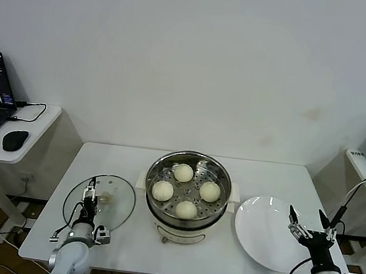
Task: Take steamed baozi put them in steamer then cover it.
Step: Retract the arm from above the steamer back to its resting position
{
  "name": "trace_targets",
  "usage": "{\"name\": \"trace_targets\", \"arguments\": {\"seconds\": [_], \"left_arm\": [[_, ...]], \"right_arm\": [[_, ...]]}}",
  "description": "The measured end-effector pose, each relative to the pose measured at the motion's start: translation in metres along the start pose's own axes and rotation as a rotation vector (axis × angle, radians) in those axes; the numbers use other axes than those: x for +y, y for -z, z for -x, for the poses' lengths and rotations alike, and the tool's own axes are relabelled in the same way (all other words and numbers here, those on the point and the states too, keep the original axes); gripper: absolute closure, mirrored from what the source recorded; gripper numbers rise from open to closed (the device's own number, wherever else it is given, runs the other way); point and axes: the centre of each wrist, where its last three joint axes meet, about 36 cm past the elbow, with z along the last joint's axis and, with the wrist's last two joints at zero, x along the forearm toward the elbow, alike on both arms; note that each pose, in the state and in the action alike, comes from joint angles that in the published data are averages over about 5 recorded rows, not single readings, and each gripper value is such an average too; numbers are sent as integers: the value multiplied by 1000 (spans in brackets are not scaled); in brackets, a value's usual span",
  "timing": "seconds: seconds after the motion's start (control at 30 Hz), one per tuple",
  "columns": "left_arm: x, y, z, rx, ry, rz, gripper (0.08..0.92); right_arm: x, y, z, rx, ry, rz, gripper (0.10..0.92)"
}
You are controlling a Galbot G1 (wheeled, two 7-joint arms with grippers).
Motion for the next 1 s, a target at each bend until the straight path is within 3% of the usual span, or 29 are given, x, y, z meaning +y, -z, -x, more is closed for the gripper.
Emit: {"name": "trace_targets", "arguments": {"seconds": [0.73, 1.0], "left_arm": [[-9, -1, 28, 22, -3, -16, 192], [-15, -4, 24, 1, -19, -33, 405]], "right_arm": [[-7, -4, 2, 7, -9, -6, 200], [-10, -3, 0, 14, -12, -11, 199]]}}
